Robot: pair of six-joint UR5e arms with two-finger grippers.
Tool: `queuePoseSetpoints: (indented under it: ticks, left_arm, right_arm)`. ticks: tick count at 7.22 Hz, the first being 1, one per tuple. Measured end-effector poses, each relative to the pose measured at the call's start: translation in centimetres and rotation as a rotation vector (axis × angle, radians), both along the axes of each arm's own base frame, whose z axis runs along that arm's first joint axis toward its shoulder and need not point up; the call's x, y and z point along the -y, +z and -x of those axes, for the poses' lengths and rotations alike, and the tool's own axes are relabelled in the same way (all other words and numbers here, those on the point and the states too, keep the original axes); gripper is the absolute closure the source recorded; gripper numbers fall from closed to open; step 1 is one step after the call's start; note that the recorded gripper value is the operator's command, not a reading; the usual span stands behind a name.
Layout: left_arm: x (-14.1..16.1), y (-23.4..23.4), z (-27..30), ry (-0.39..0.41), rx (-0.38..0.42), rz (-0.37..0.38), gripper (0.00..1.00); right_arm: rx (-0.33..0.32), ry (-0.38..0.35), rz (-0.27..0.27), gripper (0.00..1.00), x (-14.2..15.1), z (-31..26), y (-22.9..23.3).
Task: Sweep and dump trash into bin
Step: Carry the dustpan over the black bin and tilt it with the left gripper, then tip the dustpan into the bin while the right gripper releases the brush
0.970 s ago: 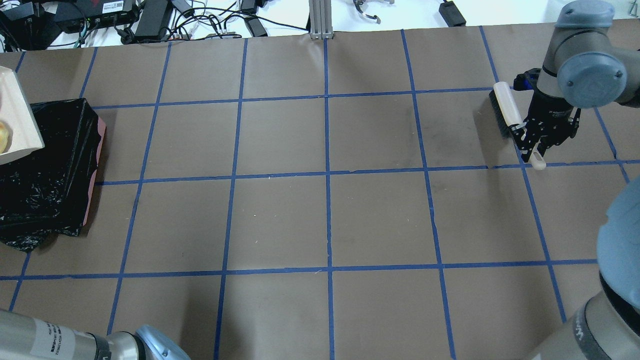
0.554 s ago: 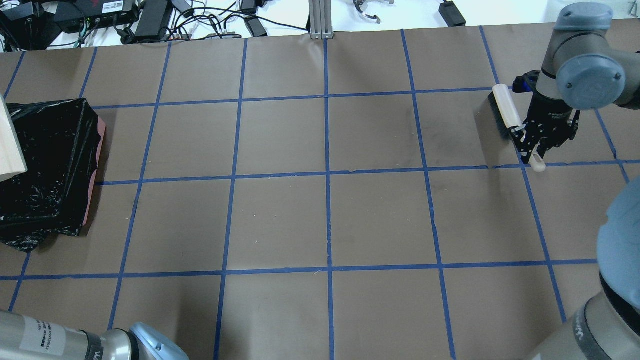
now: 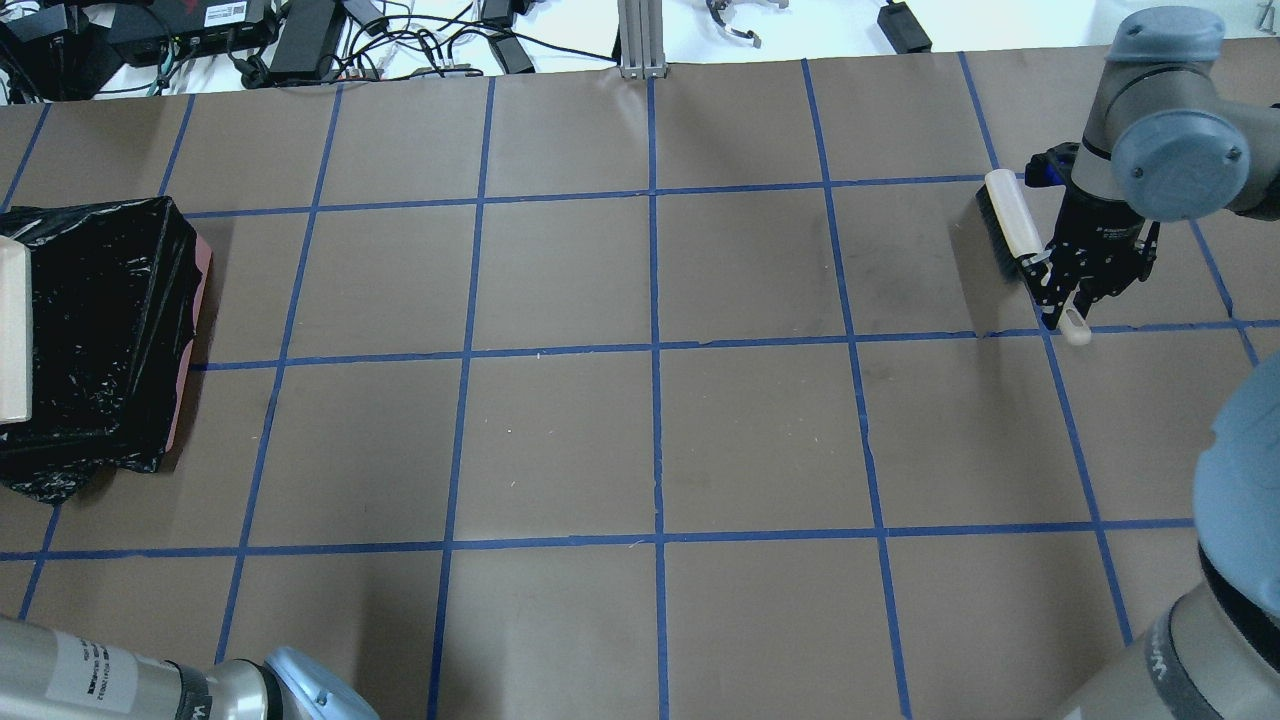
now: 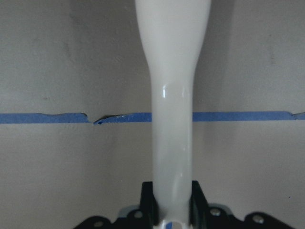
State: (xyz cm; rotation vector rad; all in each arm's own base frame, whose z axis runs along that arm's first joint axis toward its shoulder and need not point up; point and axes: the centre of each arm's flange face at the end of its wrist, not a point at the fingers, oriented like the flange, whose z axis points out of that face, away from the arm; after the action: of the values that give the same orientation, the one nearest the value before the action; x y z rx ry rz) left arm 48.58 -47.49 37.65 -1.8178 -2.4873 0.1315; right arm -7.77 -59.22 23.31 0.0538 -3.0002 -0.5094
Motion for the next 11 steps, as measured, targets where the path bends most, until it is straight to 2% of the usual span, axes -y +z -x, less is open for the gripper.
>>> queuePoseSetpoints:
  ticks: [3, 4, 5, 10, 11]
  left_arm:
    - [2.1, 0.0, 1.9, -0.095, 0.058, -0.041, 1.0]
    - [2.4, 0.1, 2.0, -0.108, 0.082, -0.04, 1.0]
    - [2.7, 0.2, 1.8, -0.11, 0.114, -0.038, 1.0]
    - [4.3, 1.6, 2.2, -0.128, 0.296, -0.086, 1.0]
    - [5.0, 2.0, 3.0, -0.145, 0.331, -0.105, 1.0]
  right_arm:
    - [0.0, 0.002, -0.003, 0.62, 0.0, 0.0, -0.2]
    - [0.001, 0.001, -0.004, 0.59, 0.0, 0.0, -0.2]
    - [0.002, 0.001, -0.004, 0.52, 0.1, 0.0, -0.2]
    - [-0.001, 0.001, -0.004, 0.33, 0.1, 0.1, -0.3]
    - [-0.003, -0.001, -0.001, 0.2, 0.1, 0.1, -0.2]
